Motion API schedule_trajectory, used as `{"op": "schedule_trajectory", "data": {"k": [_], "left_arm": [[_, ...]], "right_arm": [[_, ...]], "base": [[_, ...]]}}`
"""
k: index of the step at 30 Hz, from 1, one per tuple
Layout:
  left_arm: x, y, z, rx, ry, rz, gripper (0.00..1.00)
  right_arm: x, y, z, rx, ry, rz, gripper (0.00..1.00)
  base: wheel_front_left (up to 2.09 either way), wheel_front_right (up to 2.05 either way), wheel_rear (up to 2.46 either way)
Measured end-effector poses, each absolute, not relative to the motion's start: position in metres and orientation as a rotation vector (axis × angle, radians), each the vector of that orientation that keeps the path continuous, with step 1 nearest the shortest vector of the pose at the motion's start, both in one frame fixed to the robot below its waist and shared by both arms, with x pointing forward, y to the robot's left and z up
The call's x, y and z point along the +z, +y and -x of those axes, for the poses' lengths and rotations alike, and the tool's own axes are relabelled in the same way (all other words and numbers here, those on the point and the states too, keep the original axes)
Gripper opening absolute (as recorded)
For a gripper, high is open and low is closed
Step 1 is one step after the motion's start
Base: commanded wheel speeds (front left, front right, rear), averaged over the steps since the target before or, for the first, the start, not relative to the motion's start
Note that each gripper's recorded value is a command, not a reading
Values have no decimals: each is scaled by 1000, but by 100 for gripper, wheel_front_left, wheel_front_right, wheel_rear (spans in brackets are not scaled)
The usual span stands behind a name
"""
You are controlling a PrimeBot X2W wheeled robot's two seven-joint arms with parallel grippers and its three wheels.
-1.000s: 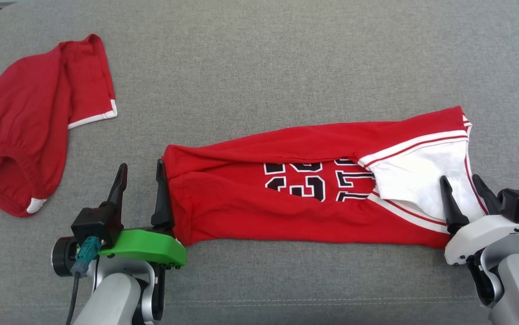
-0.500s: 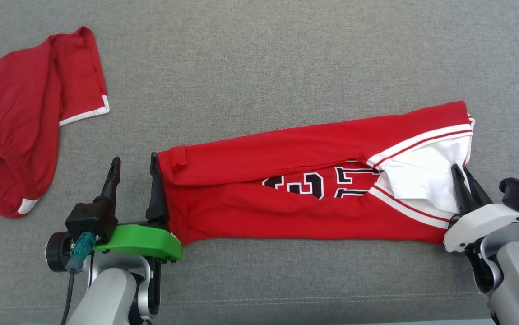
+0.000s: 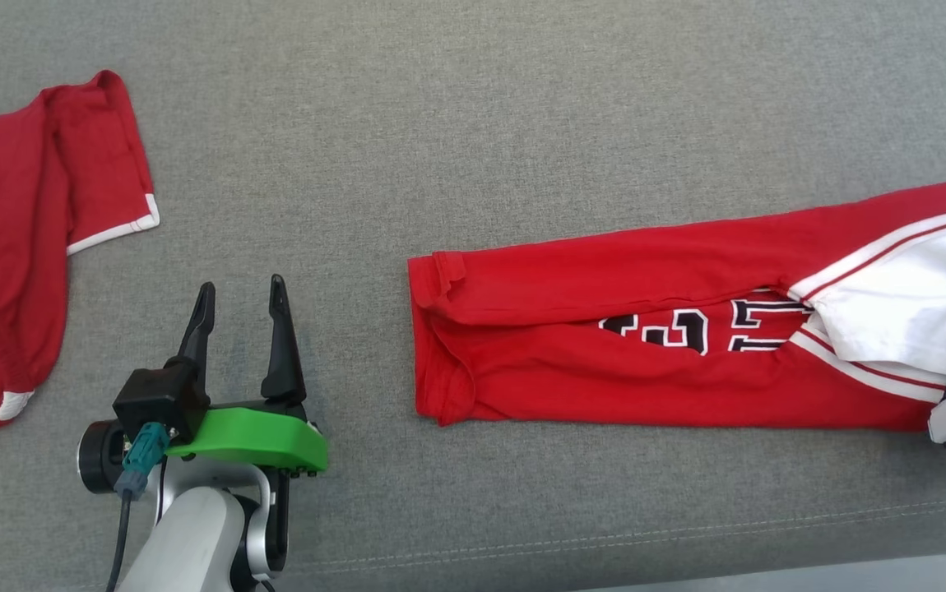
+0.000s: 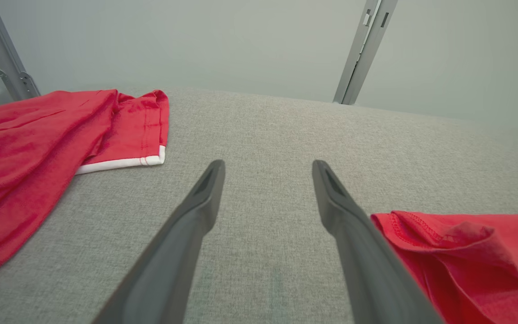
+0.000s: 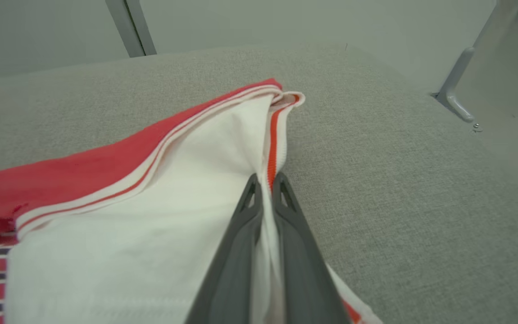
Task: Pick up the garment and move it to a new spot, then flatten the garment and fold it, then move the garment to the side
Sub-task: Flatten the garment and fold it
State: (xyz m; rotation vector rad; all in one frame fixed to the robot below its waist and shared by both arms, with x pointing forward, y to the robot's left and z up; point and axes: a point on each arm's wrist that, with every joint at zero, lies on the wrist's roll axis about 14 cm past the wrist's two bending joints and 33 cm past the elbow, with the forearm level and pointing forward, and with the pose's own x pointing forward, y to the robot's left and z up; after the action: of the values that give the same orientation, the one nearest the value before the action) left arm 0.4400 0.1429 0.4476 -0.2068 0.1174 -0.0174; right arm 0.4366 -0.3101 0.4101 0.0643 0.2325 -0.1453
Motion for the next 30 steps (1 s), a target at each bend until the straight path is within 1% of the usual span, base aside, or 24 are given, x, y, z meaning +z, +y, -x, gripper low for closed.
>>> {"op": "schedule_trajectory", "data": {"k": [3,5,8,13,18,21,25,30], "left_arm": [[448,139,-442,-29,116,209,100],[449,136,-443,-37,113,208,100],[451,131,-444,-52,109,210,100],[454,124,-444,-71,104,213,100],[456,122,-444,-80,99,217,100],[457,126,-443,-69,97,216,100],[459,134,-441,-51,92,213,100],[460,145,-436,-21,89,207,100]], "right_arm": [[428,-298,-443,-102,174,-53,0],[443,-281,-449,-47,124,-52,0],[467,-239,-455,66,48,-66,0],[508,-165,-453,266,-55,-107,0],[519,-87,-443,463,-48,-189,0],[520,-52,-440,553,-36,-227,0],[512,-11,-435,657,3,-274,0],[488,16,-436,722,82,-282,0]], "base": [[0,0,0],[0,0,0],[0,0,0],[0,0,0],[0,0,0],[0,0,0],[0,0,0],[0,0,0]]}}
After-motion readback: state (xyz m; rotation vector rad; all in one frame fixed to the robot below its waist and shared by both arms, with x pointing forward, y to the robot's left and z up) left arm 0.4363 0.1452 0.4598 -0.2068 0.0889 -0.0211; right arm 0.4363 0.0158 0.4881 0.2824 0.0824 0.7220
